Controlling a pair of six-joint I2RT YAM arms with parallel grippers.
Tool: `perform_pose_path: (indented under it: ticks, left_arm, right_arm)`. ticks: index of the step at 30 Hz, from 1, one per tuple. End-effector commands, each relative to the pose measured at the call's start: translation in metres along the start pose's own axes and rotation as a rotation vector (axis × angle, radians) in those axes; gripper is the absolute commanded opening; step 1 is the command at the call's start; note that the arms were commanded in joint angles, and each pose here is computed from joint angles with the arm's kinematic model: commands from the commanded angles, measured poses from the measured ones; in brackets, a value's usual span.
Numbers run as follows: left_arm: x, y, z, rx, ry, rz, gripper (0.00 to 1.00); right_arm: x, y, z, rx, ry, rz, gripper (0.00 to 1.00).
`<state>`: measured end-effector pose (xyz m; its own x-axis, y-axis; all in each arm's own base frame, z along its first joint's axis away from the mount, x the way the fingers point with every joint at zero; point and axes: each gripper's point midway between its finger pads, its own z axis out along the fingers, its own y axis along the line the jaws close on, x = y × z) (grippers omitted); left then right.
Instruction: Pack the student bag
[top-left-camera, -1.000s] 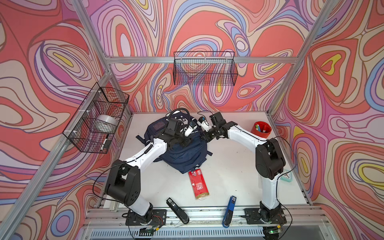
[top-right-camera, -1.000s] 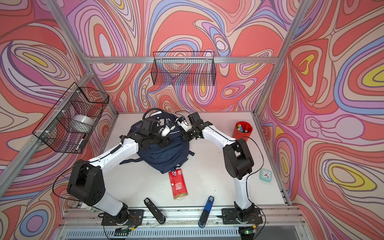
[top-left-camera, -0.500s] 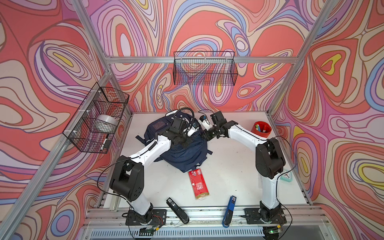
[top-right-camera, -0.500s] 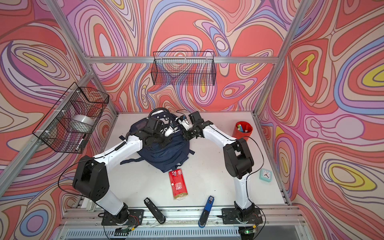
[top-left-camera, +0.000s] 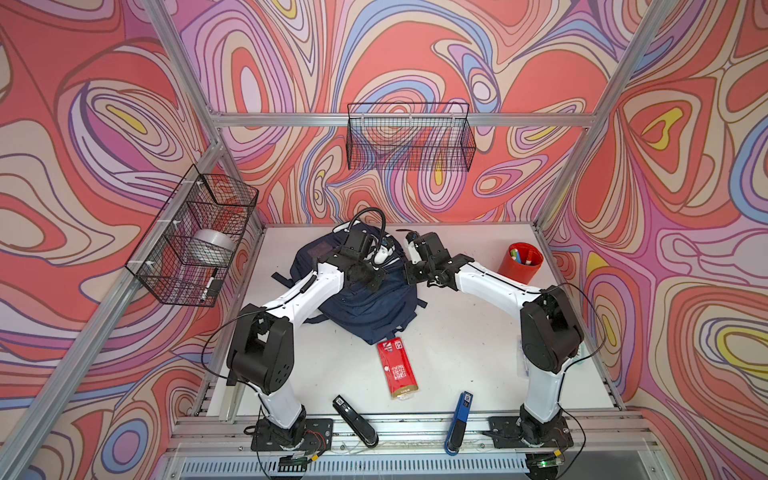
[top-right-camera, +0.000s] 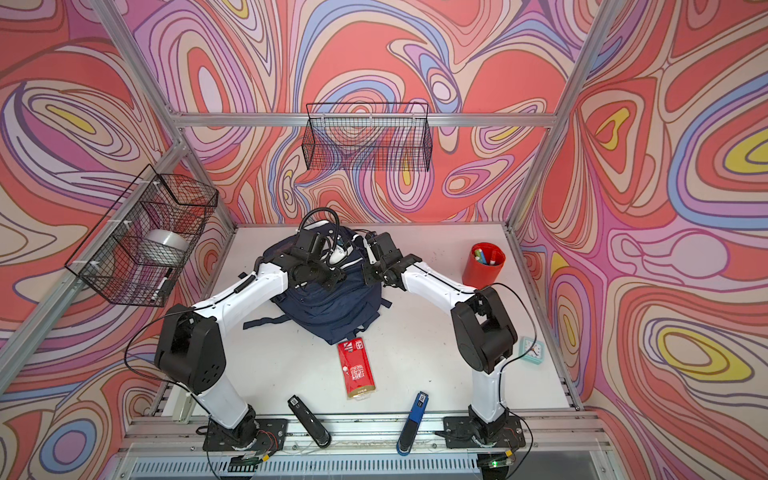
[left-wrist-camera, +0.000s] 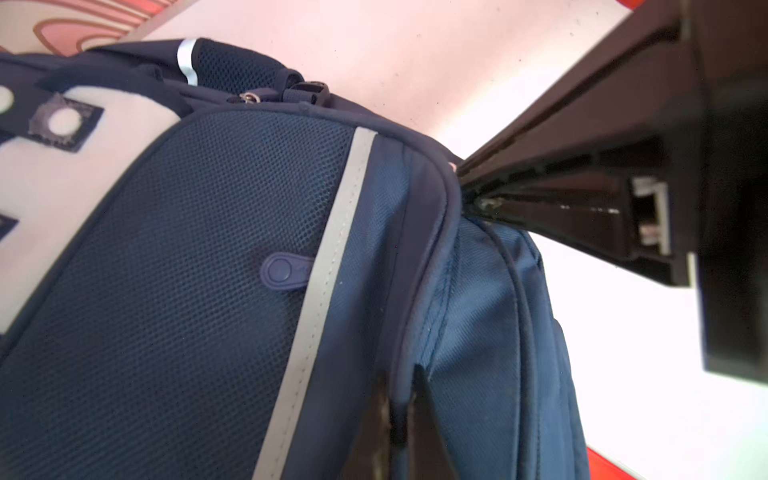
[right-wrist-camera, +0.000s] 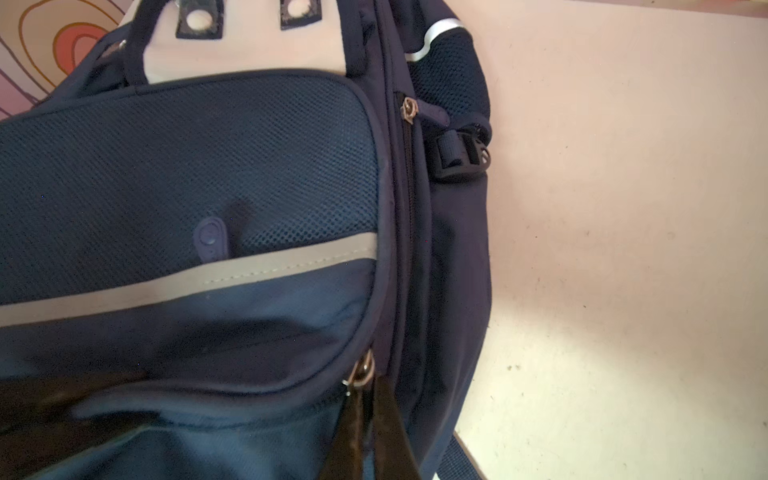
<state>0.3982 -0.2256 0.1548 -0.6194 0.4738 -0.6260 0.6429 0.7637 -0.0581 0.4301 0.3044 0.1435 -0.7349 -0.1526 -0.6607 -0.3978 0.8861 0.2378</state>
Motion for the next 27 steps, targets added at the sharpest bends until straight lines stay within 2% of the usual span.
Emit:
perform_pose_path:
  ticks: [1, 7, 10, 13, 14, 16, 18, 20, 22, 23, 27]
  left_arm:
    - [-0.010, -0.003, 0.006, 0.030, -0.024, -0.046, 0.00]
    - [-0.007, -0.005, 0.012, 0.051, -0.017, -0.072, 0.00]
    - [-0.011, -0.006, 0.008, 0.077, -0.057, -0.106, 0.00]
    - [-0.014, 0.000, 0.001, 0.108, -0.088, -0.162, 0.00]
    - [-0.013, 0.003, 0.001, 0.104, -0.093, -0.175, 0.00]
    - [-0.013, 0.005, -0.002, 0.098, -0.094, -0.180, 0.00]
    - [-0.012, 0.002, -0.004, 0.107, -0.098, -0.176, 0.00]
    - [-0.010, 0.000, -0.004, 0.116, -0.115, -0.159, 0.00]
    - [-0.007, -0.002, -0.003, 0.122, -0.137, -0.135, 0.00]
    - [-0.006, -0.005, -0.003, 0.133, -0.145, -0.125, 0.00]
    - [-0.007, -0.014, -0.010, 0.180, -0.198, -0.064, 0.00]
  right_arm:
    - [-0.023, 0.066, -0.031, -0.185, -0.096, -0.003, 0.00]
    - [-0.031, 0.110, -0.039, -0.259, -0.143, -0.028, 0.00]
    - [-0.032, 0.106, -0.044, -0.246, -0.163, -0.022, 0.00]
    - [-0.025, 0.075, -0.037, -0.184, -0.161, -0.032, 0.00]
    - [-0.020, 0.064, -0.033, -0.206, -0.145, -0.008, 0.00]
    - [-0.009, 0.053, -0.023, -0.338, -0.090, 0.056, 0.00]
    - [0.001, 0.057, -0.018, -0.402, -0.056, 0.017, 0.01]
    - [0.011, 0.064, -0.016, -0.447, -0.037, -0.042, 0.11]
    - [0.017, 0.060, -0.010, -0.440, -0.043, -0.094, 0.31]
    - [0.019, 0.055, -0.005, -0.416, -0.050, -0.111, 0.37]
    - [0.012, 0.035, 0.003, -0.324, -0.099, -0.175, 0.50]
